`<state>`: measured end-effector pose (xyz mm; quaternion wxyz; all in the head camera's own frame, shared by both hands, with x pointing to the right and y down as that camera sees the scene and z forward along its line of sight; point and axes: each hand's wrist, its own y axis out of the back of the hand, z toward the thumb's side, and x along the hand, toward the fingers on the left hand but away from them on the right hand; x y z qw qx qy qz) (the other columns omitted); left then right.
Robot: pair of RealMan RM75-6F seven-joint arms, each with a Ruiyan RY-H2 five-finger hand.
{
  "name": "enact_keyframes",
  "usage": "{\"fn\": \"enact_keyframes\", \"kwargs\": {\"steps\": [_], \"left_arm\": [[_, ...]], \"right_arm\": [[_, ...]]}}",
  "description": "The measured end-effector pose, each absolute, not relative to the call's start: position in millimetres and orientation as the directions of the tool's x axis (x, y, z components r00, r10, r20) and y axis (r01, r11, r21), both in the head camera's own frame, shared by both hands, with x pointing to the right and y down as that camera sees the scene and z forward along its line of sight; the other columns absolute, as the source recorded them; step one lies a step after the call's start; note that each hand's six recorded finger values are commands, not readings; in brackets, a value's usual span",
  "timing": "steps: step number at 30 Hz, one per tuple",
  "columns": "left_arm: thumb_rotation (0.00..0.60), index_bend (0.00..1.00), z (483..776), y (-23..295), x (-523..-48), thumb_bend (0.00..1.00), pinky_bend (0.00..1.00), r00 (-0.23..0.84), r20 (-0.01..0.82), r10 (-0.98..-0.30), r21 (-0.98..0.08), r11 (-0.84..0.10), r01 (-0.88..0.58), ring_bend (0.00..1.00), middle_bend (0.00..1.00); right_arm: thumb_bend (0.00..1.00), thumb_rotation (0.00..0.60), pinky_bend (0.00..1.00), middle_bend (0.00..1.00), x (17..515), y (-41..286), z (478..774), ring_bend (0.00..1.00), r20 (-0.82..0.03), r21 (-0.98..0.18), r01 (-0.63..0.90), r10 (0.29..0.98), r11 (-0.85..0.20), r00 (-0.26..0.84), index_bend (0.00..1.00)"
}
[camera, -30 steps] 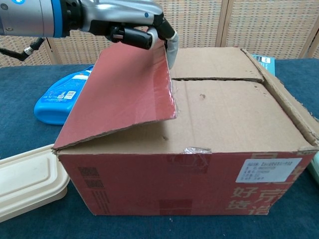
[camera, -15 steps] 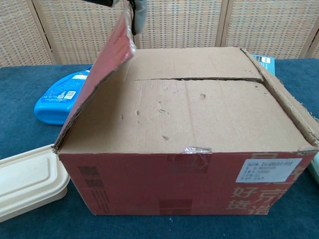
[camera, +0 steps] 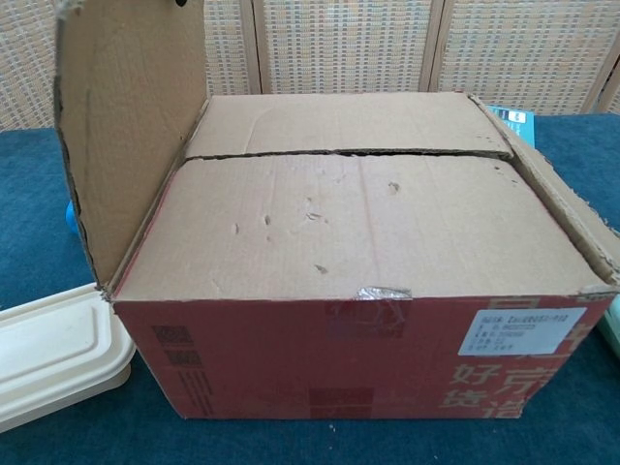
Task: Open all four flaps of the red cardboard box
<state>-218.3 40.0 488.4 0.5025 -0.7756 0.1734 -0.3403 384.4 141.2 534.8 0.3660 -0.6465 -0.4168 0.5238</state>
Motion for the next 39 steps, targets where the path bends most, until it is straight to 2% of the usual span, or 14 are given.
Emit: {"fn": "enact_keyframes", "kwargs": {"steps": [5,18,21,23,26,30,35,39], "left_arm": [[0.1,0.45,482.3,40.0,-235.8,1.0,0.0,0.684,0.364,-0.633,-0.896,-0.437,0.072,0.26,0.46],[0.098,0.45,482.5,45.8,-291.1,0.99,0.0,0.584,0.452,-0.674,-0.872,-0.473,0.129,0.26,0.46],[0.094,0.45,485.1,47.1,-299.8,0.82,0.0,0.558,0.483,-0.675,-0.858,-0.49,0.15,0.26,0.46],[0.089,0.45,487.5,47.7,-304.3,0.66,0.0,0.542,0.5,-0.676,-0.85,-0.502,0.158,0.26,0.46],[0.087,0.45,492.2,48.5,-307.8,0.52,0.0,0.525,0.51,-0.681,-0.846,-0.506,0.167,0.25,0.44],[0.086,0.38,504.6,52.6,-305.5,0.39,0.0,0.517,0.513,-0.685,-0.846,-0.505,0.172,0.16,0.31],[0.088,0.2,525.2,60.8,-296.4,0.25,0.0,0.516,0.517,-0.683,-0.843,-0.511,0.168,0.01,0.14],[0.087,0.12,544.0,66.7,-286.8,0.17,0.0,0.512,0.524,-0.681,-0.835,-0.529,0.151,0.0,0.06]], "right_arm": [[0.78,0.6,0.0,0.0,383.2,140.4,534.2,0.0,-0.373,-0.91,0.153,0.922,-0.386,0.106,0.0],[0.78,0.6,0.0,0.0,378.7,138.9,534.9,0.0,-0.381,-0.907,0.145,0.918,-0.395,0.112,0.0],[0.78,0.6,0.0,0.0,377.5,138.6,534.5,0.0,-0.38,-0.908,0.145,0.918,-0.394,0.114,0.0],[0.78,0.6,0.0,0.0,377.3,138.8,534.9,0.0,-0.381,-0.907,0.145,0.918,-0.395,0.113,0.0],[0.78,0.6,0.0,0.0,377.2,139.7,535.5,0.0,-0.383,-0.906,0.148,0.917,-0.396,0.112,0.0],[0.78,0.6,0.0,0.0,377.8,141.4,536.6,0.0,-0.386,-0.904,0.151,0.916,-0.399,0.111,0.0],[0.78,0.6,0.0,0.0,380.3,143.5,537.2,0.0,-0.387,-0.904,0.154,0.916,-0.399,0.106,0.0],[0.78,0.6,0.0,0.0,383.2,144.7,537.6,0.0,-0.389,-0.903,0.156,0.916,-0.401,0.101,0.0]]}}
